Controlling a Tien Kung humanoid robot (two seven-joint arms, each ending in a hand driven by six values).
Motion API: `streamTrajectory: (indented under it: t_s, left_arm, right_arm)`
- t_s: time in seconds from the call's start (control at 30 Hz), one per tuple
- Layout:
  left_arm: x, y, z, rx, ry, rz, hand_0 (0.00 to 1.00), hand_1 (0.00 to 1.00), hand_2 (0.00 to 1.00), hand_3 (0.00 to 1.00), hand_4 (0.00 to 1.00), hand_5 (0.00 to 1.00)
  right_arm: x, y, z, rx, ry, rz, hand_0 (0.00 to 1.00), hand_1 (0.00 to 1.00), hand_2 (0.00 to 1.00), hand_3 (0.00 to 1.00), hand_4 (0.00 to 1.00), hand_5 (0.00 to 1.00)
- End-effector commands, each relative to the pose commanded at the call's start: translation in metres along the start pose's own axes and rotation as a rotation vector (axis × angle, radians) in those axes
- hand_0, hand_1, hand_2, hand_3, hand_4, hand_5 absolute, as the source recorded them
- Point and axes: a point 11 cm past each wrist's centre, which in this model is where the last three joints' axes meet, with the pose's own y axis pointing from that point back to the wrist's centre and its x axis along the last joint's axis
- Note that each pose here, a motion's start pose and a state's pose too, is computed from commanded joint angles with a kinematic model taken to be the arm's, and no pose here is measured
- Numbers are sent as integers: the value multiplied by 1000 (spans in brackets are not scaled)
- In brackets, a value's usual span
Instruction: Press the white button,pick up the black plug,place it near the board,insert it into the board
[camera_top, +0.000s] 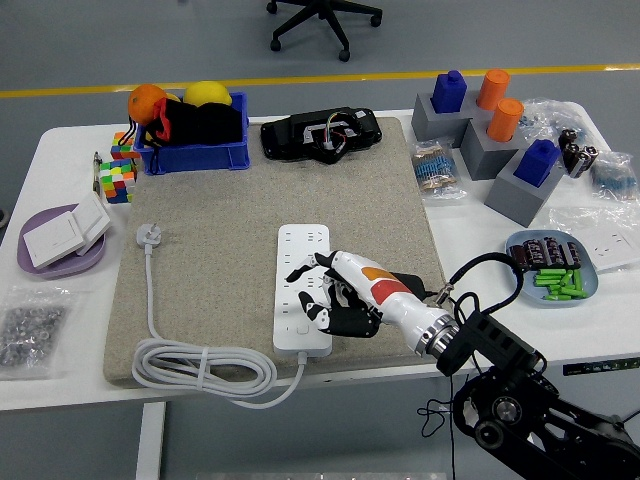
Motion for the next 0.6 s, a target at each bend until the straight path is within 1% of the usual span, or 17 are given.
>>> streamTrajectory:
  t_s: [0.13,0.17,0.27,0.4,0.53,0.6]
  left_arm:
    - [0,0,1,-3,0,-1,810,778,733,783,589,528]
    - [0,0,1,-3,-1,-1,810,778,734,783,589,527]
    - [0,0,1,0,-2,0,810,778,734,783,589,527]
    - [0,0,1,-1,-1,1,810,778,734,783,589,527]
    - [0,0,1,-3,-2,-1,810,778,734,783,589,527]
    - [0,0,2,-5,-2,-1,810,779,734,783,589,527]
  right_arm:
    - [-5,0,10,-31,23,-13,2,2,119,620,514,193]
    - [-6,0,12,-38,25,-19,2,2,117,624,513,170]
    - [-10,0,18,-58,33,-36,2,2,117,624,513,170]
    - [-19,2,27,-88,39,-71,2,2,117,622,518,160]
    - [-27,4,32,-102,43,-101,2,2,117,622,518,160]
    - [-30,4,33,-103,44,-110,2,2,117,621,535,151]
